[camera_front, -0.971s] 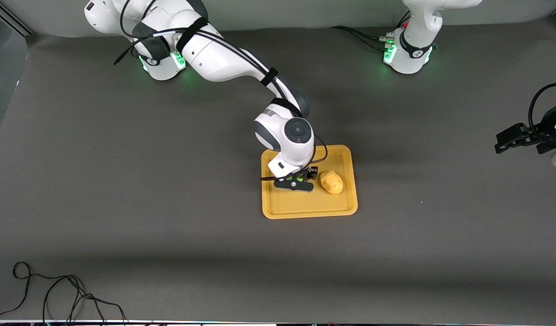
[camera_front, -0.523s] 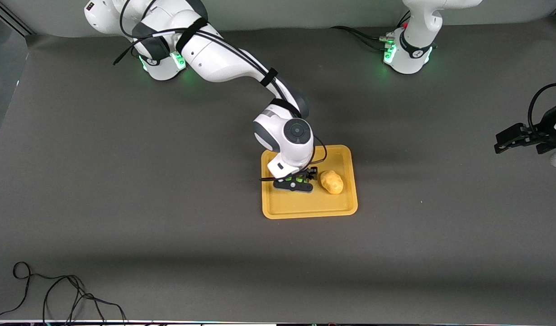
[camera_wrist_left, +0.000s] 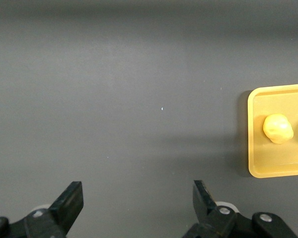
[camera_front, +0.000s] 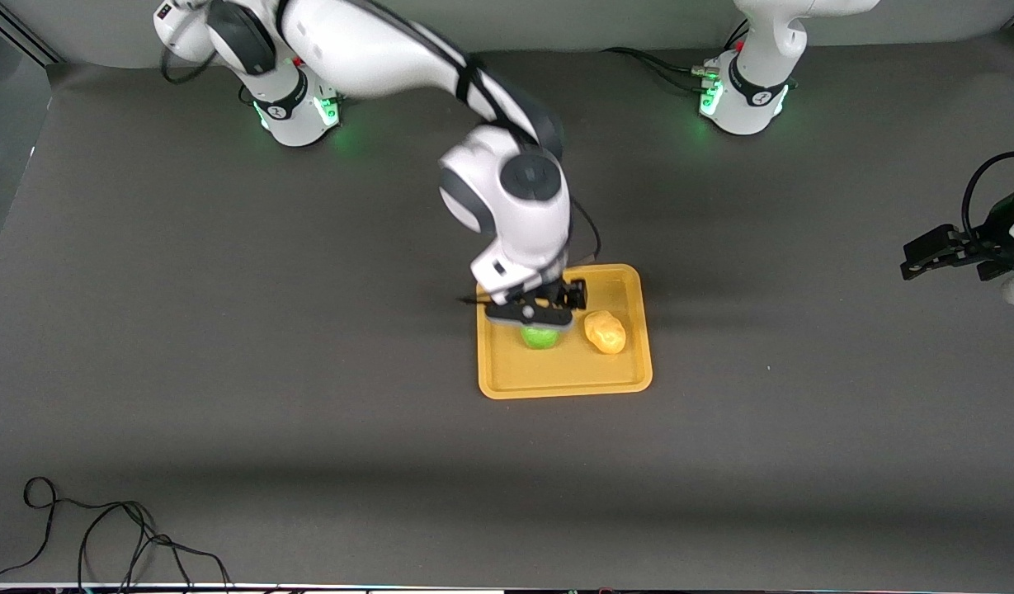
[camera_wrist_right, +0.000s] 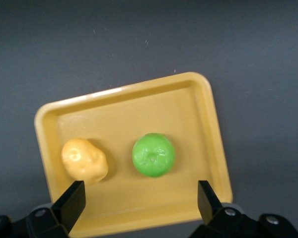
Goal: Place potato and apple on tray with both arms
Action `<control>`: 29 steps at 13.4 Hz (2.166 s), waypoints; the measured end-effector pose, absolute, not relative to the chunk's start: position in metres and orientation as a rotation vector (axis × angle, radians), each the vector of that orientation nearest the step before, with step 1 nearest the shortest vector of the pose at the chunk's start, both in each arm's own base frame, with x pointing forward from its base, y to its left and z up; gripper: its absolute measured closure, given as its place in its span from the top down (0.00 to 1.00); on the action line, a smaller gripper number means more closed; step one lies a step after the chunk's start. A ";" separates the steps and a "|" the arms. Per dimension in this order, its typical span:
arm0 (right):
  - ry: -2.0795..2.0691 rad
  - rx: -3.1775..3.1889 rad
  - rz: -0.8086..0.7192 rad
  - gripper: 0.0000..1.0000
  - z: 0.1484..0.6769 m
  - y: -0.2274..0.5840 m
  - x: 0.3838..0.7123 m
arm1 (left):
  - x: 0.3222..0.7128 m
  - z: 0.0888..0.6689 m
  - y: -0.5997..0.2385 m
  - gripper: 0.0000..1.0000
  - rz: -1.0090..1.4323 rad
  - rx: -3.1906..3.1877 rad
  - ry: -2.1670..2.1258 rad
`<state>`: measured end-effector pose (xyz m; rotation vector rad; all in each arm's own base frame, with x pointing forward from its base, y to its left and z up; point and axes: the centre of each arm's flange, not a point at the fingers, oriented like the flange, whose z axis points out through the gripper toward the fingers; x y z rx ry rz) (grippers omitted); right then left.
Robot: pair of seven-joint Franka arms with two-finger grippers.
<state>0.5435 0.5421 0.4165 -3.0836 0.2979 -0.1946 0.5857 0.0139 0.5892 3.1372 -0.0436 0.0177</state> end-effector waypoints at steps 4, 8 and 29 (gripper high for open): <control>0.257 -3.140 -0.155 1.00 0.529 0.464 0.549 | 0.586 0.589 0.014 0.98 0.018 3.137 -0.043; 0.088 -3.211 -0.050 1.00 0.590 0.329 0.575 | 0.586 0.587 0.015 0.98 0.013 3.137 -0.040; 0.147 -3.121 0.105 1.00 0.605 -0.017 0.566 | 0.592 0.575 0.015 0.98 -0.018 3.139 -0.039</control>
